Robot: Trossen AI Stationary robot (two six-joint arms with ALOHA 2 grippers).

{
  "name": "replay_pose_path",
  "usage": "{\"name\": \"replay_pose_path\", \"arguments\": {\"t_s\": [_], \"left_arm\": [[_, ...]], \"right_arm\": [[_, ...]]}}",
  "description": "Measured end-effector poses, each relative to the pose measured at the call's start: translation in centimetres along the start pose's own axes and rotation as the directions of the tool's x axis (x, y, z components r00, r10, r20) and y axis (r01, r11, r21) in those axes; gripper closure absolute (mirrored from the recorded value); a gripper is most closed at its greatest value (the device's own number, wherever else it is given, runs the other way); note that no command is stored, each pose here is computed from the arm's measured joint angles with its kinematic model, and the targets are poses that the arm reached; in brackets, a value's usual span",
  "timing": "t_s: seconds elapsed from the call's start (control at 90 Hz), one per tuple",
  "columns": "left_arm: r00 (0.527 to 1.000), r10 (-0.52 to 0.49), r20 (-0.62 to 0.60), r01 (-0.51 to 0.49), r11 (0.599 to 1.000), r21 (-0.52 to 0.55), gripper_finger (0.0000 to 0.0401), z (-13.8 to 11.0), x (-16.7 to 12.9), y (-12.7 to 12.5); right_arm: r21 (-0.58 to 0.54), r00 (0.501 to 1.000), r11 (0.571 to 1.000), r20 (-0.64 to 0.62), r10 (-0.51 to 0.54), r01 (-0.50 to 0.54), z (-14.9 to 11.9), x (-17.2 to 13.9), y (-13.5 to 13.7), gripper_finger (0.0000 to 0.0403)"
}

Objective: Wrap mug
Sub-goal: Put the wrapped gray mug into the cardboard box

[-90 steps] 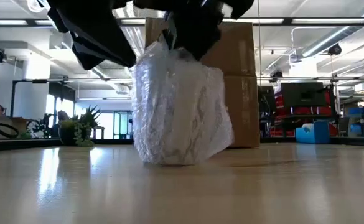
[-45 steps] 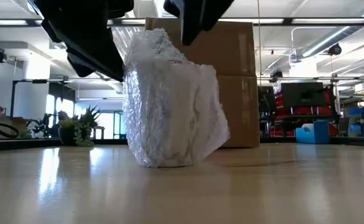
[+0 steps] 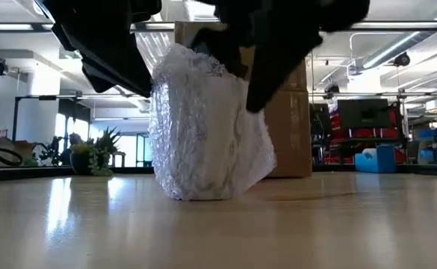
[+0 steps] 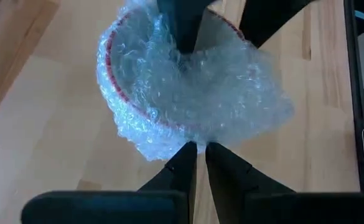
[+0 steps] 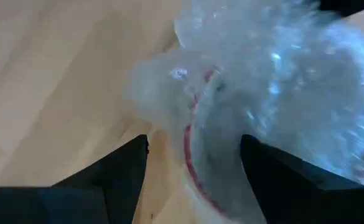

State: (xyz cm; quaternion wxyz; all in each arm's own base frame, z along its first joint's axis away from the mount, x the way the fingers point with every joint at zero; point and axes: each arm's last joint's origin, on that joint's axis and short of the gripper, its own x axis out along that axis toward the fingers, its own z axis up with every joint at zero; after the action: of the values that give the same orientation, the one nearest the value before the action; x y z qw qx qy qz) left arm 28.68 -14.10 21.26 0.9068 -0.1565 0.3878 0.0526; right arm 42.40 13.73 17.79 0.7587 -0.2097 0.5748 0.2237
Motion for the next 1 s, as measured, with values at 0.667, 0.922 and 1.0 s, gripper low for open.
{"name": "replay_pose_path", "arguments": {"t_s": [0.667,0.922,1.0], "left_arm": [[0.999,-0.039,0.031,0.039,0.999,-0.011,0.038,0.8,-1.4,-0.4],[0.994,-0.02,0.109,0.017,1.0,0.022,0.0381,0.9,-3.3,-0.8],[0.993,-0.01,0.12,0.007,1.0,0.024,0.0381,0.9,-3.4,-0.9]], "right_arm": [[0.022,0.997,0.999,-0.076,-0.021,0.023,-1.3,0.0,1.1,0.0382],[0.03,0.997,0.998,0.061,-0.052,0.05,-2.1,-10.3,2.7,0.0394],[0.044,0.981,0.995,0.172,-0.093,0.086,-2.7,-14.3,2.8,0.0394]]}}
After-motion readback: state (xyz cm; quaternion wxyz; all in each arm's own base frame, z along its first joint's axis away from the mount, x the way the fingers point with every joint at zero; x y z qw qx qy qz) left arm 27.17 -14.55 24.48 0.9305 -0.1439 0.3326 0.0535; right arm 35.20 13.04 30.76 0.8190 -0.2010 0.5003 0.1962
